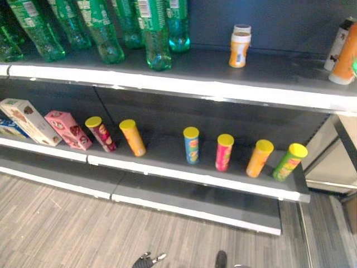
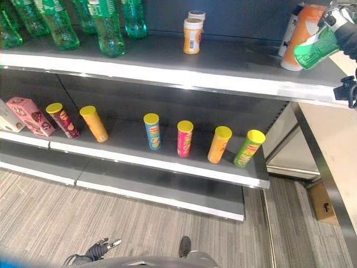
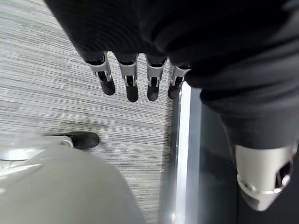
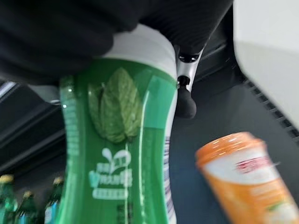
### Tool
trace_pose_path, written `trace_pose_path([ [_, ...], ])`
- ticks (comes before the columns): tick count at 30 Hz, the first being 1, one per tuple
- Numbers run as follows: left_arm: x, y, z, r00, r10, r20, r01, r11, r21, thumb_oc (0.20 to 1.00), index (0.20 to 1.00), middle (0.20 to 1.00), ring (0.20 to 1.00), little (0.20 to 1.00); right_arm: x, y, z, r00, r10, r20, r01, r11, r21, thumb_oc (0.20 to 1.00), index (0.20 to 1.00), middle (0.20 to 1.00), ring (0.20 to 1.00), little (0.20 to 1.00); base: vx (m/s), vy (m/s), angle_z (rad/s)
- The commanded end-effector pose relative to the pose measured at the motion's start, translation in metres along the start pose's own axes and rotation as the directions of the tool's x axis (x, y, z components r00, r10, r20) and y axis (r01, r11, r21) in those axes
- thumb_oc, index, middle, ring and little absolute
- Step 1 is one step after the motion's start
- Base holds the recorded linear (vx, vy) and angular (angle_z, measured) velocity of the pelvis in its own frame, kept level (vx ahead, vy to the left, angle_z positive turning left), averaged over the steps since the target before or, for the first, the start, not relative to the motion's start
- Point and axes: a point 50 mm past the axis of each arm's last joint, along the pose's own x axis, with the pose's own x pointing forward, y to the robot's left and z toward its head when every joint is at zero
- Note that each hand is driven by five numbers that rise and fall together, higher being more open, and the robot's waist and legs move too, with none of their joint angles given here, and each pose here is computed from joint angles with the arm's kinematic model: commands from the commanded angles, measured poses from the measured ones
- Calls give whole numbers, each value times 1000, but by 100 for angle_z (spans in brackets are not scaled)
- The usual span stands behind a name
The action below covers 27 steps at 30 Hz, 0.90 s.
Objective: Put the goods on the table back onto the shelves and tidy them up.
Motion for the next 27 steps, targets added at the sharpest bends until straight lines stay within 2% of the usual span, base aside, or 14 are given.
trace_pose_path([
  [1,-1,36,9,996,85,26,-86,996,23,1000,1000,1000,1000,1000,9,0,10,999,6,54,-10,997,77,200,200,200,200,200,2,-19,15],
  [8,-3,37,3,997,80,6,-80,996,37,1000,1000,1000,1000,1000,29,12,15,994,84,73,-94,984,148,200,200,200,200,200,6,-9,14],
  [15,-3,40,-2,995,102,-14,-101,994,30,1000,1000,1000,1000,1000,59,31,29,980,178,86,-182,983,32,200,200,200,200,200,-3,2,2],
  [17,-3,40,-2,994,107,-16,-106,994,35,1000,1000,1000,1000,1000,66,35,28,981,183,67,-180,983,-40,200,200,200,200,200,0,0,0],
  [18,-3,41,0,993,116,-15,-116,993,38,1000,1000,1000,1000,1000,72,37,26,982,183,43,-176,975,-135,200,200,200,200,200,0,0,0],
  [23,-2,40,2,992,129,-12,-129,991,33,1000,1000,1000,1000,1000,81,45,28,983,181,21,-170,952,-253,200,200,200,200,200,0,0,2],
  [27,-1,38,3,991,130,-14,-129,991,35,1000,1000,1000,1000,1000,84,52,29,984,179,15,-170,955,-245,200,200,200,200,200,2,-1,2],
])
